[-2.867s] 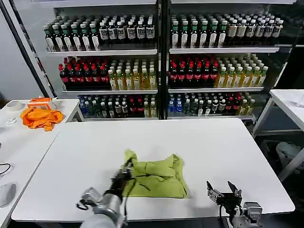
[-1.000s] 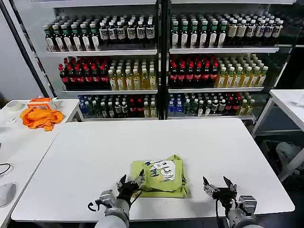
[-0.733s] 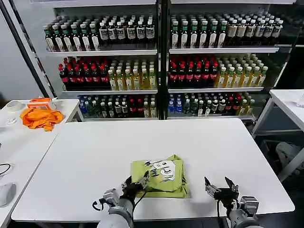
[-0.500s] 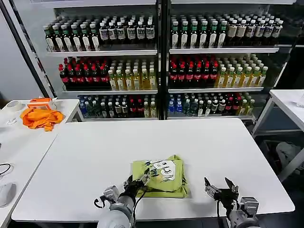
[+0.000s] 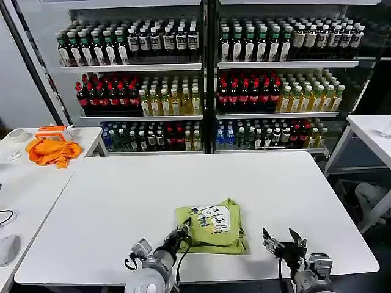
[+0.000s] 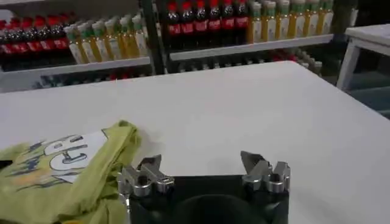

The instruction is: Fold and organize the clothes.

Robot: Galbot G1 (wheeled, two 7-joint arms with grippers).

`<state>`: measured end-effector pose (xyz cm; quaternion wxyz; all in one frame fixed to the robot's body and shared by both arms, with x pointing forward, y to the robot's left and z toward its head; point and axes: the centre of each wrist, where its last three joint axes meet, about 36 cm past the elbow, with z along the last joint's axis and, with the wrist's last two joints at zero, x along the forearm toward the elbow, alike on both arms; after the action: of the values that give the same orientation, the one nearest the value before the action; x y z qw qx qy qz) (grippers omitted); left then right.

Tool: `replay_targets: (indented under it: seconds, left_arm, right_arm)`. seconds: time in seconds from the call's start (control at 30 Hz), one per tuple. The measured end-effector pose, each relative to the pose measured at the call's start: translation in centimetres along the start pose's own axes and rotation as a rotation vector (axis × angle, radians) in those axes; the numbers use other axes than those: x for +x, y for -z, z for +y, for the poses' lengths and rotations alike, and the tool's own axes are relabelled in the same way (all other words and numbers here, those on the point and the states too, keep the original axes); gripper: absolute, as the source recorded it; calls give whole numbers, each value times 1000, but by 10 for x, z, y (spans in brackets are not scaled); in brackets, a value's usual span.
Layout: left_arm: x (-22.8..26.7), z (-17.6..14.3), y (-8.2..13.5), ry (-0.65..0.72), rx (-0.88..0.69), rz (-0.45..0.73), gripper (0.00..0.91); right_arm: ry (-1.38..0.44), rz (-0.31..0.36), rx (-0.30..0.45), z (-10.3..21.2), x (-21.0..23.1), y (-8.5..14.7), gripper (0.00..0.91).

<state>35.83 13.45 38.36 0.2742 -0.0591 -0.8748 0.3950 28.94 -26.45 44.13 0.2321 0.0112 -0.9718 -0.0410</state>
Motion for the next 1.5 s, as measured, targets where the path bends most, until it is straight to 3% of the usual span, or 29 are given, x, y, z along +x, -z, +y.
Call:
replay_targets:
  seconds: [0.5, 0.63, 0.77, 1.0, 1.13, 1.27, 1.5]
  left_arm:
    - [5, 0, 14, -71, 236, -58, 30]
    - [11, 4, 31, -79, 253, -91, 20]
    - [26, 16, 62, -67, 215, -149, 20]
    - [70, 48, 146, 3, 2, -287, 30]
    - [93, 47, 175, 39, -174, -331, 30]
    - [95, 44, 174, 86, -361, -333, 30]
    - [71, 22, 130, 128, -699, -316, 30]
  right_arm:
    - [-2, -3, -5, 0, 0, 0, 907]
    - [0, -8, -6, 0, 0, 2, 907]
    - [5, -16, -8, 0, -1, 4, 907]
    - [17, -18, -17, 4, -6, 4, 907]
    - [20, -15, -19, 6, -8, 2, 907]
    - [18, -16, -15, 7, -8, 1, 907]
    - [7, -17, -10, 3, -6, 2, 907]
